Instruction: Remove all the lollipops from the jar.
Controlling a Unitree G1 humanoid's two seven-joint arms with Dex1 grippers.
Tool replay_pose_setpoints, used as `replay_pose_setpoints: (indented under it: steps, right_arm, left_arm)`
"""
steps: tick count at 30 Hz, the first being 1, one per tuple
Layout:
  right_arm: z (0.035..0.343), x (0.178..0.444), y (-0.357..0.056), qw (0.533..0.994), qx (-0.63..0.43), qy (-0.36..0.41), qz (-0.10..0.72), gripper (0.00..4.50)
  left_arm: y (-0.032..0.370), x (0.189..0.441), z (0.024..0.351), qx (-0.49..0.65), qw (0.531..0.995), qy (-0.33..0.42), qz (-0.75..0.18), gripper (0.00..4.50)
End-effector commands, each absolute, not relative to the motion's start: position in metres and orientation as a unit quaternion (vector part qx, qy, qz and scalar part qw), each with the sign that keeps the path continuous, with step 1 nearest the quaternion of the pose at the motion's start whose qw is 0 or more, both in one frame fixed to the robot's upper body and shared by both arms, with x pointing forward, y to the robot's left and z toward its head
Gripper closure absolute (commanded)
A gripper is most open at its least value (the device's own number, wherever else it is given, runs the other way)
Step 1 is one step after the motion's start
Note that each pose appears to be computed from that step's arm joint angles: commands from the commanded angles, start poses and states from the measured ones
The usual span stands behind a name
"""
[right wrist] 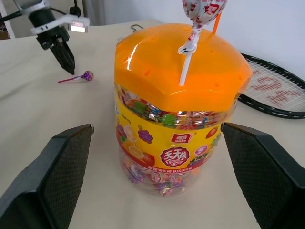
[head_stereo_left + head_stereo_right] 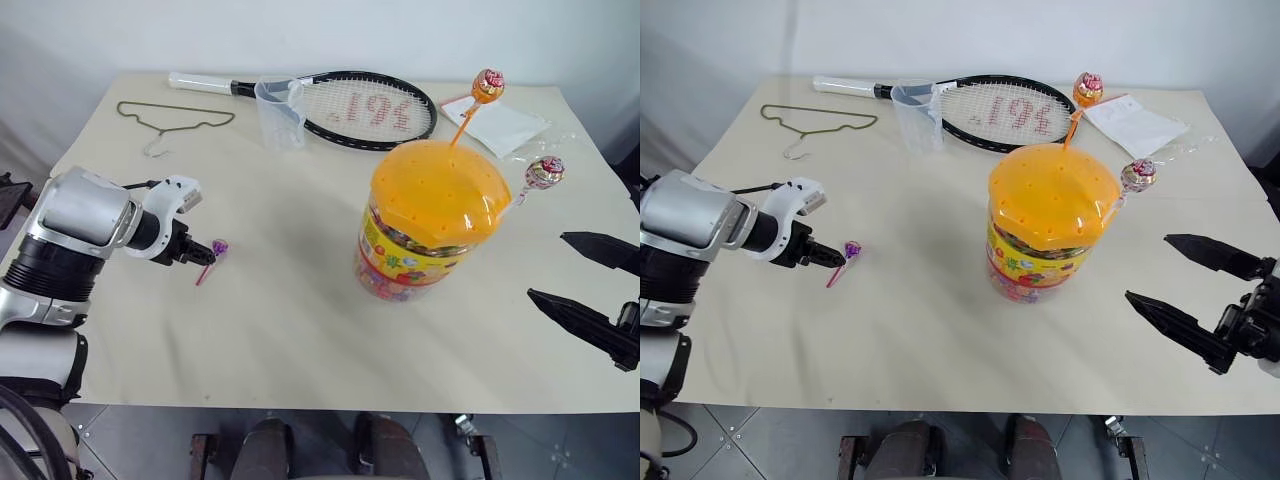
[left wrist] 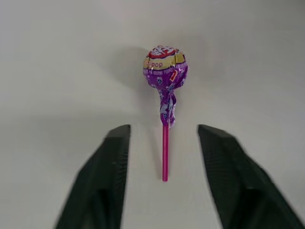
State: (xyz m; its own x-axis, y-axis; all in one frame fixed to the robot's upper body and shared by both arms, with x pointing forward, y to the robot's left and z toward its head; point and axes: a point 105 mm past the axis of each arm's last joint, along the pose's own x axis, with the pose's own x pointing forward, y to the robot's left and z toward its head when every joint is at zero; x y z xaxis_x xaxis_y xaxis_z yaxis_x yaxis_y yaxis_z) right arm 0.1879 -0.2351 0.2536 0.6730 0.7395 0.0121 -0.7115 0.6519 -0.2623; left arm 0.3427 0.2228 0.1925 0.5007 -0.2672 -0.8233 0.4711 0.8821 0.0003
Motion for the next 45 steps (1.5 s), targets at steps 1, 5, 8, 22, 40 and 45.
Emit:
replay_pose_setpoints:
  steps: [1, 5, 8, 22, 40, 45]
  right_arm:
    - [0.263, 0.186, -0.241, 0.907, -0.141, -0.067, 0.392, 0.0]
    - [0.269, 0.189, -0.247, 0.908, -0.155, -0.075, 0.381, 0.0]
    - [0.276, 0.19, -0.248, 0.908, -0.163, -0.088, 0.377, 0.0]
    - [0.289, 0.174, -0.238, 0.918, -0.16, -0.121, 0.342, 0.0]
    - [0.283, 0.189, -0.222, 0.927, -0.11, -0.113, 0.34, 0.0]
    - [0.28, 0.202, -0.213, 0.92, -0.091, -0.115, 0.363, 0.0]
  left_arm:
    - [0.218, 0.347, 0.23, 0.151, 0.875, 0.396, -0.235, 0.9]
    - [0.197, 0.363, 0.264, 0.186, 0.882, 0.324, -0.287, 0.02]
    - [0.161, 0.375, 0.291, 0.186, 0.875, 0.233, -0.381, 0.02]
    - [0.104, 0.371, 0.315, 0.172, 0.779, 0.035, -0.602, 0.02]
    - [0.094, 0.323, 0.343, 0.041, 0.599, -0.188, -0.777, 0.02]
    - [0.113, 0.321, 0.328, 0.058, 0.612, -0.156, -0.773, 0.02]
